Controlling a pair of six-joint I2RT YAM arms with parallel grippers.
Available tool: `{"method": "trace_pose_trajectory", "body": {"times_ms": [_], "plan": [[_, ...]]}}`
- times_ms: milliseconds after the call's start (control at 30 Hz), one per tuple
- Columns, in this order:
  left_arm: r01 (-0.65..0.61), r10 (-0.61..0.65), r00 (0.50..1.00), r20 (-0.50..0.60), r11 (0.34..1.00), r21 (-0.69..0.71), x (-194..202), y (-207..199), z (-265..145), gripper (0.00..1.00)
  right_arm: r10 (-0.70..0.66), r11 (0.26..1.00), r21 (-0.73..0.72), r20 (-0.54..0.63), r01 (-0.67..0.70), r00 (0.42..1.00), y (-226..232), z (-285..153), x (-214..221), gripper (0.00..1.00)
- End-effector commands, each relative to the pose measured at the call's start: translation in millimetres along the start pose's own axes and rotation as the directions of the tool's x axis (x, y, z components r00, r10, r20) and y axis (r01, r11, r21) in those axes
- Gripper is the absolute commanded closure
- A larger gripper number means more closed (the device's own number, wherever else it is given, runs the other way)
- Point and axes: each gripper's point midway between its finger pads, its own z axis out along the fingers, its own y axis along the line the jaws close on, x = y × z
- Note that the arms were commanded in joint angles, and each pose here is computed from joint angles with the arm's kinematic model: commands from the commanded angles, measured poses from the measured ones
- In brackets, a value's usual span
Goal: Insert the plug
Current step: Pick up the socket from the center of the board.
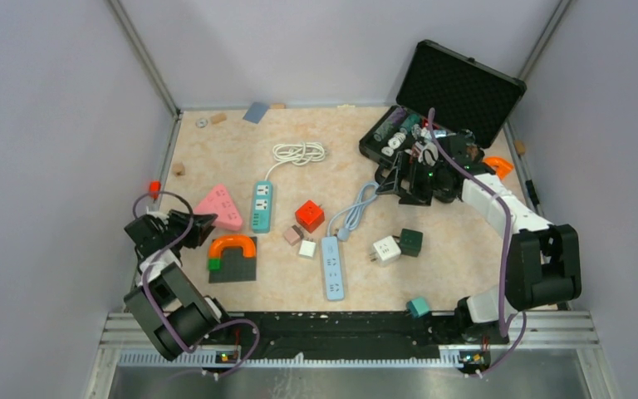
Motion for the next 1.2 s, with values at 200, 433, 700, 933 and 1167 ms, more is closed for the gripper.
{"method": "trace_pose_trajectory", "body": {"times_ms": [200,433,700,933,1167], "plan": [[-0.099,0.112,0.993,-0.025,0.949,0.298,8,-96,-20,1.0,-0.053,0.991,-0.123,0.031,0.056,0.998,45,-13,-26,0.01],[-0.143,0.23,0.961,-0.151,0.885,0.443,72,-165,-11,1.0,-0.092,0.966,-0.239,0.022,0.095,0.995,81,-19,-30,0.01],[-0.06,0.268,0.931,-0.248,0.782,0.62,131,-226,-21,1.0,-0.099,0.917,-0.391,-0.049,0.072,0.994,124,-16,-14,0.03],[-0.002,0.291,0.902,-0.319,0.741,0.672,175,-258,-28,1.0,-0.155,0.845,-0.52,-0.024,0.12,0.988,174,-18,-8,0.04],[0.084,0.279,0.883,-0.378,0.698,0.711,207,-280,-35,1.0,-0.149,0.801,-0.585,0.004,0.123,0.989,201,-7,-10,0.07]]}}
